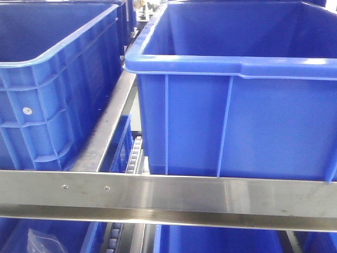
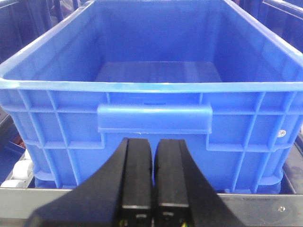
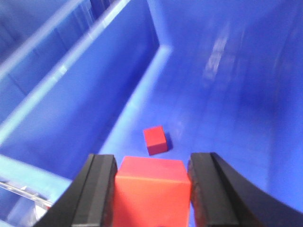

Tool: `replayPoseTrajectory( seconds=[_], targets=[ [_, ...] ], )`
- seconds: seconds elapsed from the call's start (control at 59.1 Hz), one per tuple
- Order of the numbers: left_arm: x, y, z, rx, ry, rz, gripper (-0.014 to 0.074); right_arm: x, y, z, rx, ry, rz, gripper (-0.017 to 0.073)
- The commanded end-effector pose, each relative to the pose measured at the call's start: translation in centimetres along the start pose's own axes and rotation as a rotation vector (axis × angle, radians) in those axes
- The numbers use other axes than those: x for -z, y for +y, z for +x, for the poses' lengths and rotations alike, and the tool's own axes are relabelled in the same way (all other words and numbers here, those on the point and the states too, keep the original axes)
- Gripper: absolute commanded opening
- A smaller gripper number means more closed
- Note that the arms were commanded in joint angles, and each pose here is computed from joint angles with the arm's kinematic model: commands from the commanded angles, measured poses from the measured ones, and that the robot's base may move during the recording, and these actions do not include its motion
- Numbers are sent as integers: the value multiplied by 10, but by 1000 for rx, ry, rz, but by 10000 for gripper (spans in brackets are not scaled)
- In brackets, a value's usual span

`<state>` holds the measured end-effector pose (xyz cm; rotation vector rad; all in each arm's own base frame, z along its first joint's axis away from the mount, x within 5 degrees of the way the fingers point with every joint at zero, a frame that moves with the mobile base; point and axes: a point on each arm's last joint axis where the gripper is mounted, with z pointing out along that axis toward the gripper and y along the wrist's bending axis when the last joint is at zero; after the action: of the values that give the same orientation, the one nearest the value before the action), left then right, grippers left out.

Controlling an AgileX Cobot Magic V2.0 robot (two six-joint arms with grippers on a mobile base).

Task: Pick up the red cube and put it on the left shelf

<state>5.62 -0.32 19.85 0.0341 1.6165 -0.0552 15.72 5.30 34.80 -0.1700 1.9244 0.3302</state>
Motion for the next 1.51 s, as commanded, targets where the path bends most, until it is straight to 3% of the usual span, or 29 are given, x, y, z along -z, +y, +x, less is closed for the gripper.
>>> replayPoseTrajectory(
  seconds=[0.0, 0.186, 0.254, 0.321, 0.44, 0.541, 0.694, 0.846, 1.066, 1.488],
  targets=[
    [0, 0, -1, 4, -80, 3, 101, -17, 3, -29, 5, -106, -9, 56],
    [0, 0, -1, 4, -80, 3, 101, -71, 7, -59, 6, -84, -4, 60],
    [0, 0, -1, 4, -80, 3, 101, -92, 8, -68, 6, -70, -2, 106],
    [0, 0, -1, 4, -80, 3, 101, -109, 9, -75, 5, -58, 0, 223],
    [0, 0, -1, 4, -80, 3, 101, -136, 9, -80, 5, -34, 3, 521],
    [0, 0, -1, 4, -80, 3, 101, -149, 8, -77, 5, -11, 7, 627],
    [0, 0, -1, 4, -80, 3, 101, -150, 8, -75, 5, 5, 9, 575],
    [0, 0, -1, 4, -80, 3, 101, -139, 9, -81, 5, -11, 6, 442],
    [0, 0, -1, 4, -80, 3, 101, -92, 13, -100, 7, -85, -8, 42],
    [0, 0, -1, 4, -80, 3, 101, 11, 16, -107, 10, -293, -39, 54]
  ],
)
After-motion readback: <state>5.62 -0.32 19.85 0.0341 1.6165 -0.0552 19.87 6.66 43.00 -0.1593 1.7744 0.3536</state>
